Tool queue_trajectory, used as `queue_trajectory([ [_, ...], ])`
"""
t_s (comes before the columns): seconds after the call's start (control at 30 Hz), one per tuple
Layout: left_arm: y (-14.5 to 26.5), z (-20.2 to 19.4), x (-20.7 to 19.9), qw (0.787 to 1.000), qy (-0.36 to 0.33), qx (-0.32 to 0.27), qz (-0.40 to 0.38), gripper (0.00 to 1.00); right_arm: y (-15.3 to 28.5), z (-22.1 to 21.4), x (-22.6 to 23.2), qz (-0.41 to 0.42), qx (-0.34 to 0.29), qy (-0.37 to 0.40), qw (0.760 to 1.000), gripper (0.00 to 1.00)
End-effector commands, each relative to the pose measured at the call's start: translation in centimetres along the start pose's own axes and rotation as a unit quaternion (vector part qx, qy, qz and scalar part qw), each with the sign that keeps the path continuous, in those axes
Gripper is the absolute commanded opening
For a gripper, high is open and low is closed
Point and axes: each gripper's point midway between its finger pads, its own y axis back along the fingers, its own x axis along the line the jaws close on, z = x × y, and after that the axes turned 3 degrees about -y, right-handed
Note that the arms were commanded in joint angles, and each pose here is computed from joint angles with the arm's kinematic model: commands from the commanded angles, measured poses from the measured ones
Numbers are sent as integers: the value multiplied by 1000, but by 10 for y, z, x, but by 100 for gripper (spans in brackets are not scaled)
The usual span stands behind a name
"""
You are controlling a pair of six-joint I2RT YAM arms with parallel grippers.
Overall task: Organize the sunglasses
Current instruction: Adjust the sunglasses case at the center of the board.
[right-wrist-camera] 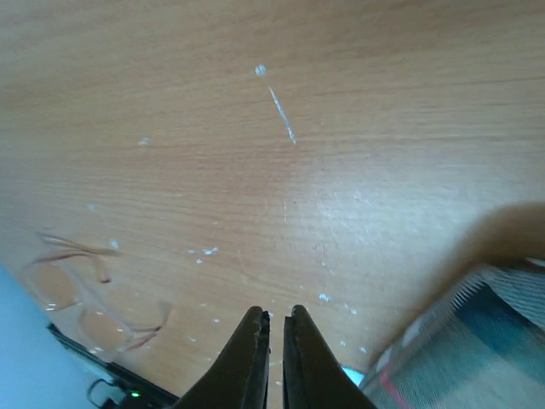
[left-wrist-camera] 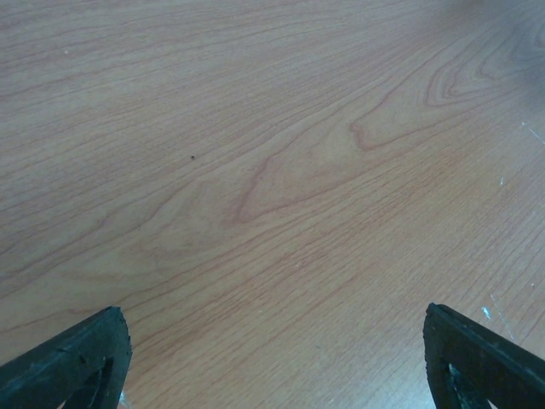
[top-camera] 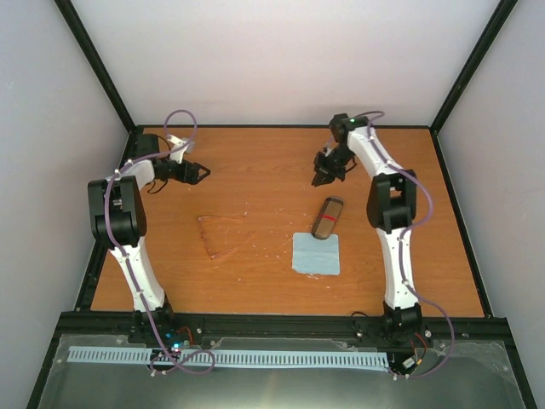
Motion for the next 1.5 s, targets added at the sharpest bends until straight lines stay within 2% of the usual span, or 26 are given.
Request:
queue_trajectory([
  [0.0,11,12,1,1000,-15,-14,14,93,-21,-27,-2,-59,54,25,996,9],
  [0.53,12,2,-4,1000,-4,-4,9,93,-37,-48,-77,-197,81,-3,977,9],
  [0.9,12,6,-4,1000,-6,-11,7,93,-4,-51,-122,-264,52,-33,963,10],
  [1.07,11,6,-5,1000,-7,-13,5,93,6,-61,-140,-281,57,-36,957,12],
  [1.17,11,6,-5,1000,-7,-13,5,93,14,-54,-131,-270,29,-19,962,28],
  [1.23,11,6,-4,1000,-7,-13,6,94,24,-46,-119,-252,-3,3,968,48],
  [1.33,10,4,-4,1000,-4,-13,5,94,36,-38,-98,-211,-48,37,976,67],
  [1.47,9,3,-5,1000,-3,-12,4,94,35,-43,-78,-164,-62,54,983,78],
])
